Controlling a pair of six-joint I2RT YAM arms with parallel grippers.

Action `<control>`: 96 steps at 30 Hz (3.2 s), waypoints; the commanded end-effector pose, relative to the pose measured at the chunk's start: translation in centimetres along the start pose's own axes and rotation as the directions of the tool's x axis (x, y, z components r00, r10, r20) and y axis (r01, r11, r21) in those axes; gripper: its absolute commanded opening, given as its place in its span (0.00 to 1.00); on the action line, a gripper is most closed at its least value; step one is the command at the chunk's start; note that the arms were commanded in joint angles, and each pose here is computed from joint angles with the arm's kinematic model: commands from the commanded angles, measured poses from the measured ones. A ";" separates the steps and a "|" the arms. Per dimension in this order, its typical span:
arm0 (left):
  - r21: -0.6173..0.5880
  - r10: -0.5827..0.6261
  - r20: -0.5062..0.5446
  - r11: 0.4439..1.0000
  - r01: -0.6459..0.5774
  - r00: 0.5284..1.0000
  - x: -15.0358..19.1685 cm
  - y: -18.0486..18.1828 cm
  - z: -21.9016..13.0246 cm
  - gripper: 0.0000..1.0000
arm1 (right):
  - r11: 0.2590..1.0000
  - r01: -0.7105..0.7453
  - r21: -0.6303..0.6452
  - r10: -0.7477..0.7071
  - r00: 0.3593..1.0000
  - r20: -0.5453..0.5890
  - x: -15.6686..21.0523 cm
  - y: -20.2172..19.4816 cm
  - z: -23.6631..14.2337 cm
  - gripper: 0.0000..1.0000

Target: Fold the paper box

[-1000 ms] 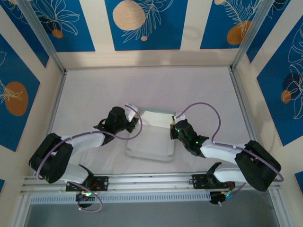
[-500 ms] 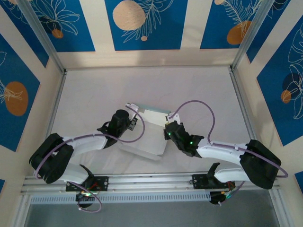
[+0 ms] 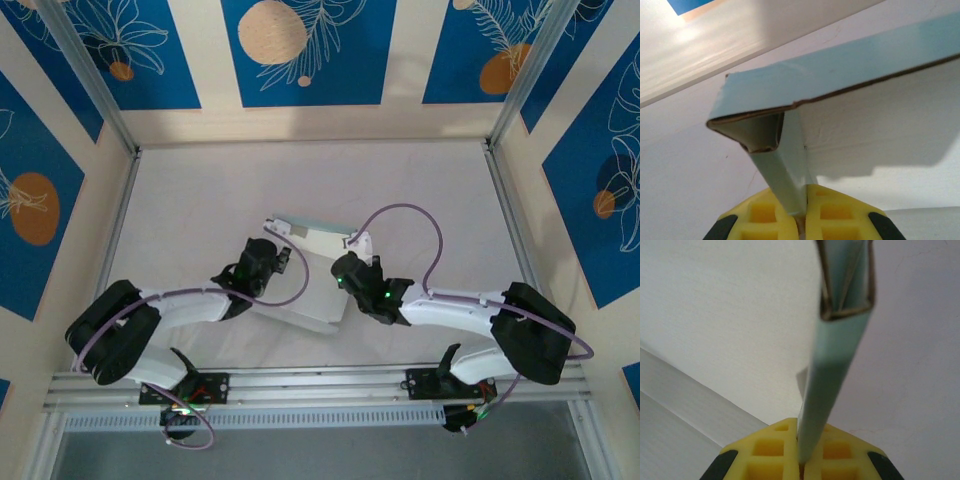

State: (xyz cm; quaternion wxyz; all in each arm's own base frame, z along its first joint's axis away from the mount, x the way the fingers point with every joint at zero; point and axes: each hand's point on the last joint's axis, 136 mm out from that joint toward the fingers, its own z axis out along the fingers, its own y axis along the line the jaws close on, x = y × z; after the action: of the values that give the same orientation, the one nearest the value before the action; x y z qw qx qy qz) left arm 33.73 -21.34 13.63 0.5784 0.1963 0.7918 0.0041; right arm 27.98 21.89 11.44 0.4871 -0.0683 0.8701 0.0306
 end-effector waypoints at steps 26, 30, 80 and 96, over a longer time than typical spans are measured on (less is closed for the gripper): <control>0.225 -0.058 0.211 0.974 0.009 0.976 1.7 -5.9 -0.4 0.00 | 0.835 0.130 -0.534 -0.034 0.982 0.185 -4.2 1.9 -6.0 0.83; 0.215 -0.057 0.217 0.977 0.009 0.975 1.7 -5.8 -0.3 0.00 | 0.827 0.085 -0.556 -0.015 0.992 0.129 -4.0 0.9 -6.3 0.84; 0.357 -0.022 0.200 0.933 -0.053 0.979 1.7 -9.3 0.2 0.00 | 0.621 -0.638 -0.455 0.147 0.666 -0.732 -9.7 8.5 -3.4 0.08; 0.379 -0.049 0.213 0.925 -0.036 0.976 1.6 -9.6 0.0 0.00 | 0.697 -0.624 -0.353 0.122 0.588 -0.799 -4.8 9.7 0.1 0.07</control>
State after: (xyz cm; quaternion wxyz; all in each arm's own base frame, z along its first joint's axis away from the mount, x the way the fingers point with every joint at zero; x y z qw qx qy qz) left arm 30.96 -28.75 9.76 0.6126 0.2952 0.7179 -0.1486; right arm 29.30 31.90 16.15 0.0444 -0.0304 0.9145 0.4011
